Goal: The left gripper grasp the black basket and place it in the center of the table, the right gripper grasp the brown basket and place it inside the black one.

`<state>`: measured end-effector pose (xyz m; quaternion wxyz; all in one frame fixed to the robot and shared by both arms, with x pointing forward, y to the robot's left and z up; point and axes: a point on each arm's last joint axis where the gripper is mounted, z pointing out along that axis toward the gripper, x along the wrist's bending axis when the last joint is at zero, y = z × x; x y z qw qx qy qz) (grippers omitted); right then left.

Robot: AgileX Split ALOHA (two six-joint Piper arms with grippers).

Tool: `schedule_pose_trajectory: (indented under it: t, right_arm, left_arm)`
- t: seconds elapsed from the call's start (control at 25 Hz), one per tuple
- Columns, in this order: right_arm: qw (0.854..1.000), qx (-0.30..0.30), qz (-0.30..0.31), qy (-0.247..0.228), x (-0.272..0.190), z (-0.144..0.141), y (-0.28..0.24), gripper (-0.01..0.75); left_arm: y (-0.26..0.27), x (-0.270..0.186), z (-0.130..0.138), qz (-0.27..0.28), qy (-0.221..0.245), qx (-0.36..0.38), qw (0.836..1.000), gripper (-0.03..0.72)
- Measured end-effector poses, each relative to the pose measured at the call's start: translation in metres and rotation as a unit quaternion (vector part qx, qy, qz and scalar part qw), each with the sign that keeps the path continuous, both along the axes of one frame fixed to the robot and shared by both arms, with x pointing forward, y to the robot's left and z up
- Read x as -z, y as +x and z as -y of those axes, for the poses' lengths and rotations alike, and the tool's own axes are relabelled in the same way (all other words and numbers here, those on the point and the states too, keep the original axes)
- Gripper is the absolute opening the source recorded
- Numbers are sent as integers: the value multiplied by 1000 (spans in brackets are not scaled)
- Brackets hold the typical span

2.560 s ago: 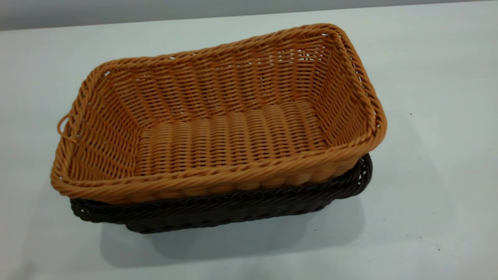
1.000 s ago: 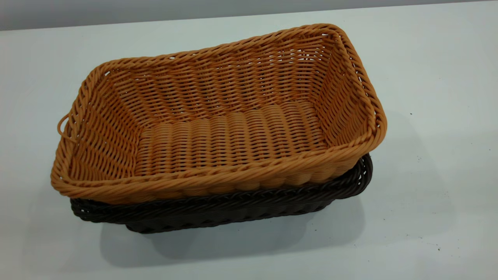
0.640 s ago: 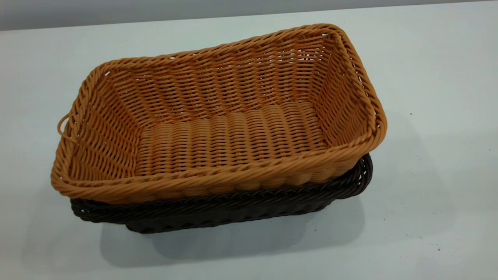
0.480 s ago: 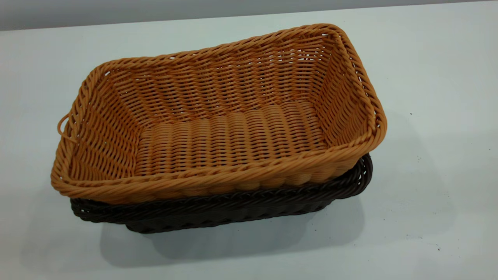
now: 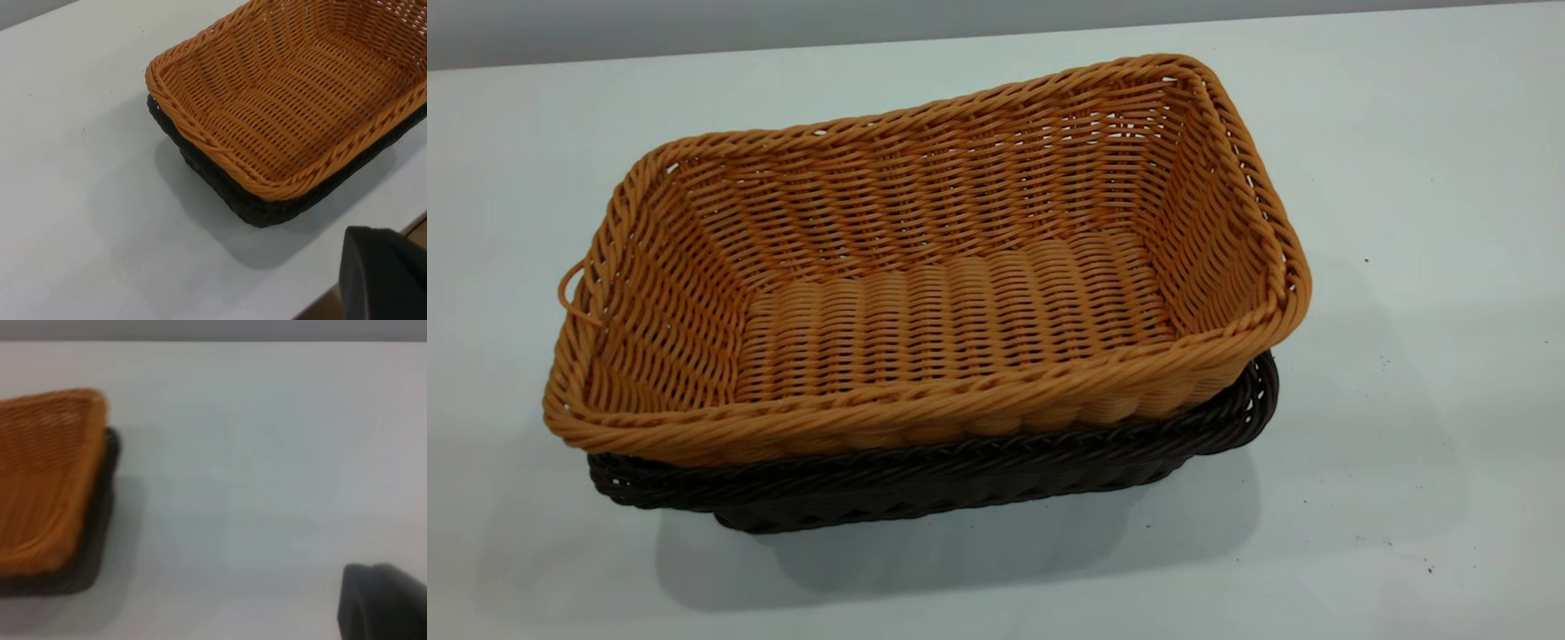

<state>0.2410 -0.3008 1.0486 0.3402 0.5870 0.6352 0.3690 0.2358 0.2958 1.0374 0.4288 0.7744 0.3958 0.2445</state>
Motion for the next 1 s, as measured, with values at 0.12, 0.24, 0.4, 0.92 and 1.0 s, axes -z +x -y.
schedule_pose_trajectory:
  t: [0.12,0.24,0.4,0.92,1.0]
  right_arm:
    - [999,49,0,0,0,0,0,5]
    - [995,99,0,0,0,0,0,5]
    - [990,141,0,0,0,1,0,5]
    - [988,152,17,-1,0,0,-5,5]
    - [989,150,17,-1,0,0,-6,5]
  left_arm:
    - [0,0,0,0,0,0,1000,-1]
    - [0,0,0,0,0,0,1000,-1]
    - [0,0,0,0,1,-7,1000,-1]
    - [2,0,1,0,1,-189,982,-1]
    - [2,0,1,0,1,-218,976,-1]
